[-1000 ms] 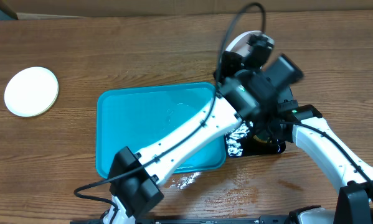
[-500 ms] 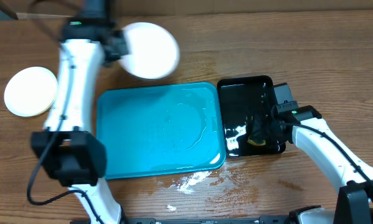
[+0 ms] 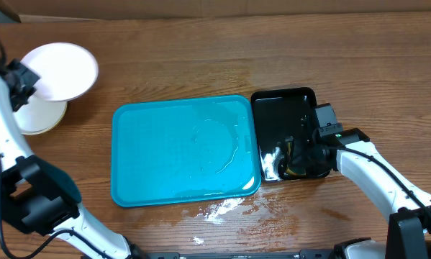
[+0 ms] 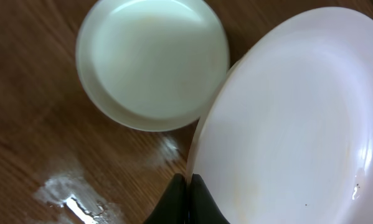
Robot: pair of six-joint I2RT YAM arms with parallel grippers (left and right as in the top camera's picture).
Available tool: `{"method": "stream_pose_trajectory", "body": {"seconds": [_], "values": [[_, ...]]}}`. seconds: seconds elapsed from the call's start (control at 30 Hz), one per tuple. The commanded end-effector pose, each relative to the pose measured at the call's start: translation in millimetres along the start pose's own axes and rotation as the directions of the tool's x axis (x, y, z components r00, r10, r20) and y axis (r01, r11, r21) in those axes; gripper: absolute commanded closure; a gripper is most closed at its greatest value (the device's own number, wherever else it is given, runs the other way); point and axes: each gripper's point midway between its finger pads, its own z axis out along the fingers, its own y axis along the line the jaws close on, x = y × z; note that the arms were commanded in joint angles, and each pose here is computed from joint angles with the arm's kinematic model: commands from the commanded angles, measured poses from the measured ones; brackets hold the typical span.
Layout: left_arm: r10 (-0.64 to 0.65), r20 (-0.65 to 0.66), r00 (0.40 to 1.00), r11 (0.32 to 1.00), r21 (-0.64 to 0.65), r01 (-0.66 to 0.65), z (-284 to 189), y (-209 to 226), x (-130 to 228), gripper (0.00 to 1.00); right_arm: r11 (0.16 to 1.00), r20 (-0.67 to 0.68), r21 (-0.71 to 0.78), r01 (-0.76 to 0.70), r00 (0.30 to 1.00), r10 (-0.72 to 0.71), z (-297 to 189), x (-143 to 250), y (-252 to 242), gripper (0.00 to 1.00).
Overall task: Clean dirty plates on tray and stack at the side
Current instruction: 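Carry the white plate left with the left gripper and set it on the stack, then open the left gripper and raise it away from the plate stack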
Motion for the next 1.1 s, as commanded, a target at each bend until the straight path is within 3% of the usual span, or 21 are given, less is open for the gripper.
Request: {"method": "stream_pose_trajectory", "body": {"seconds": [0.0,0.13,0.2,0.63,0.9,0.97,1.03,1.07], "values": [[-0.092,0.023,0.996,0.988,-0.126,0.094,18,51,-9,0.96,1.0,0.018,-0.019,0.01,1.0,-0.01,-4,-2,5,0.52],[-0.12,0.044,0.992,0.979,-0.16,0.125,39,86,-19,0.96,1.0,0.018,-0.019,0.01,1.0,-0.01,-4,-2,5,0.36],[-0.141,0.051,0.989,0.975,-0.167,0.148,46,97,-21,0.96,1.0,0.019,-0.02,0.01,1.0,-0.01,-4,-2,5,0.33],[-0.166,0.13,0.978,0.972,-0.144,0.184,67,110,-39,0.95,1.0,0.027,-0.023,0.011,1.0,-0.011,-4,-4,6,0.3],[-0.174,0.025,0.984,0.982,-0.077,0.175,110,98,-22,0.94,0.999,0.045,-0.03,0.014,0.999,-0.013,-4,-9,8,0.3],[-0.173,0.033,0.984,0.982,-0.075,0.175,112,98,-24,0.84,0.999,0.042,-0.029,0.014,0.999,-0.012,-4,-8,7,0.3],[-0.172,0.043,0.984,0.982,-0.069,0.175,110,97,-28,0.37,0.999,0.042,-0.029,0.014,0.999,-0.013,-4,-8,7,0.29],[-0.171,0.036,0.985,0.983,-0.063,0.173,108,95,-27,0.3,0.999,0.043,-0.029,0.021,0.999,-0.02,-4,-8,7,0.27]]}}
